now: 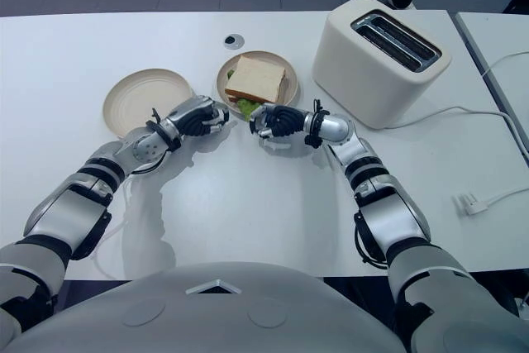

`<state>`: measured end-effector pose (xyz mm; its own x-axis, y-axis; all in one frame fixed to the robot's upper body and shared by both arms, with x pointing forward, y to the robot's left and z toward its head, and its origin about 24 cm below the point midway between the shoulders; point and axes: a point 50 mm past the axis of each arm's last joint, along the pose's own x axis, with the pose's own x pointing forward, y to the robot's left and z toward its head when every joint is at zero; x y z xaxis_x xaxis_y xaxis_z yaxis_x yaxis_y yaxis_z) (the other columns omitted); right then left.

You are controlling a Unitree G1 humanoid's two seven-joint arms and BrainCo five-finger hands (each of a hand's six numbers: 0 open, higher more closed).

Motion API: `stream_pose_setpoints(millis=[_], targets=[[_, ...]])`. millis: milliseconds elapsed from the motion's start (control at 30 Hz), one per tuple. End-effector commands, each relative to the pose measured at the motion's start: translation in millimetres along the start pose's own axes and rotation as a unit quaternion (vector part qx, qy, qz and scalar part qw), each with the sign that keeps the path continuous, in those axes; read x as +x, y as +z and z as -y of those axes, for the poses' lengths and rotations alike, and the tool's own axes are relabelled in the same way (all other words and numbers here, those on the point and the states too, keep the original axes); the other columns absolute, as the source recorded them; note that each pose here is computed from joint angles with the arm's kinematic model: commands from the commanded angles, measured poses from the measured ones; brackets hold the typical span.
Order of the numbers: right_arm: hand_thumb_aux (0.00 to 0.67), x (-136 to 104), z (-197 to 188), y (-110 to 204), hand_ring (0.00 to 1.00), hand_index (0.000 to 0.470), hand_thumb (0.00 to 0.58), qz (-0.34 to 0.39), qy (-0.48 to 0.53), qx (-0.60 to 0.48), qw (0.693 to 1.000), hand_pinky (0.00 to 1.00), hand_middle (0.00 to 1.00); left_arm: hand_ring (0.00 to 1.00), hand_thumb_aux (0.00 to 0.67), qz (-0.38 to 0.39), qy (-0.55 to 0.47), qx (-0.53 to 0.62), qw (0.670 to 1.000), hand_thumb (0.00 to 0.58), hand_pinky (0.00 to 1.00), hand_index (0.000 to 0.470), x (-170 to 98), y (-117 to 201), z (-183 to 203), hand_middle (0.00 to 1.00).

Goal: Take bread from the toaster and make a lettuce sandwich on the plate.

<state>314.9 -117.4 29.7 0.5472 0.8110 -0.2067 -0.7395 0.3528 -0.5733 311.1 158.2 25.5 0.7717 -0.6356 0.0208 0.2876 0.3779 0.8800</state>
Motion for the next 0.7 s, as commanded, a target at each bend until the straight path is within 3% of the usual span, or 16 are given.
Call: stream_pose_setpoints(millis=[33, 67, 100, 133, 167, 200, 233, 267, 300, 367, 700], targets=[[0.67, -3.2, 18.2, -1.0, 1.0, 0.47, 0.58, -0.012, -0.05, -0.035, 0.998, 1.0, 1.0, 0.96, 0.67, 0.047, 0.127, -0.056, 0.989, 0.58, 0.96, 0.47, 5.6, 10.2, -28.2, 0.96], [0.67, -5.6, 25.8, 2.8, 1.0, 0.47, 0.58, 0.001, -0.066, -0.042, 0.997, 1.0, 1.0, 0.89, 0.67, 0.071, 0.165, -0.078, 0.981, 0.58, 0.89, 0.47, 4.8, 15.3, -36.6, 0.89], [0.67, -8.9, 36.5, 11.6, 1.0, 0.47, 0.58, 0.032, -0.094, -0.053, 0.994, 1.0, 1.0, 0.78, 0.147, 0.103, 0.208, -0.104, 0.967, 0.227, 0.78, 0.103, 2.8, 21.8, -46.0, 0.78], [0.67, -12.5, 50.5, 24.4, 1.0, 0.47, 0.58, 0.078, -0.137, -0.049, 0.986, 1.0, 1.0, 0.66, 0.0, 0.142, 0.251, -0.122, 0.95, 0.0, 0.66, 0.0, -1.3, 29.6, -56.1, 0.66], [0.039, -19.7, 64.3, 41.4, 0.78, 0.028, 0.066, 0.143, -0.188, -0.05, 0.971, 0.78, 0.78, 0.47, 0.0, 0.188, 0.309, -0.138, 0.922, 0.0, 0.47, 0.0, -8.6, 39.0, -70.8, 0.47], [0.0, -28.1, 75.9, 56.0, 0.52, 0.0, 0.0, 0.198, -0.236, -0.051, 0.95, 0.52, 0.52, 0.35, 0.0, 0.225, 0.352, -0.139, 0.898, 0.0, 0.35, 0.0, -17.1, 47.2, -83.3, 0.35], [0.0, -36.5, 84.9, 68.7, 0.16, 0.0, 0.0, 0.244, -0.274, -0.05, 0.929, 0.16, 0.16, 0.23, 0.0, 0.254, 0.391, -0.139, 0.874, 0.0, 0.23, 0.0, -26.0, 55.1, -94.9, 0.23], [0.0, -43.3, 90.7, 77.4, 0.0, 0.0, 0.0, 0.275, -0.3, -0.051, 0.912, 0.0, 0.0, 0.14, 0.0, 0.271, 0.417, -0.142, 0.856, 0.0, 0.14, 0.0, -33.0, 61.0, -102.4, 0.14], [0.0, -48.8, 94.2, 83.8, 0.0, 0.0, 0.0, 0.297, -0.316, -0.052, 0.9, 0.0, 0.0, 0.0, 0.0, 0.278, 0.427, -0.146, 0.848, 0.0, 0.0, 0.0, -36.7, 65.0, -105.0, 0.0], [0.0, -54.5, 94.9, 88.1, 0.0, 0.0, 0.0, 0.317, -0.322, -0.047, 0.891, 0.0, 0.0, 0.0, 0.0, 0.271, 0.424, -0.169, 0.848, 0.0, 0.0, 0.0, -37.8, 67.6, -100.5, 0.0], [0.0, -54.4, 83.6, 82.2, 0.0, 0.0, 0.0, 0.325, -0.256, -0.023, 0.91, 0.0, 0.0, 0.0, 0.0, 0.247, 0.352, -0.219, 0.876, 0.0, 0.0, 0.0, -20.0, 70.9, -73.4, 0.0]])
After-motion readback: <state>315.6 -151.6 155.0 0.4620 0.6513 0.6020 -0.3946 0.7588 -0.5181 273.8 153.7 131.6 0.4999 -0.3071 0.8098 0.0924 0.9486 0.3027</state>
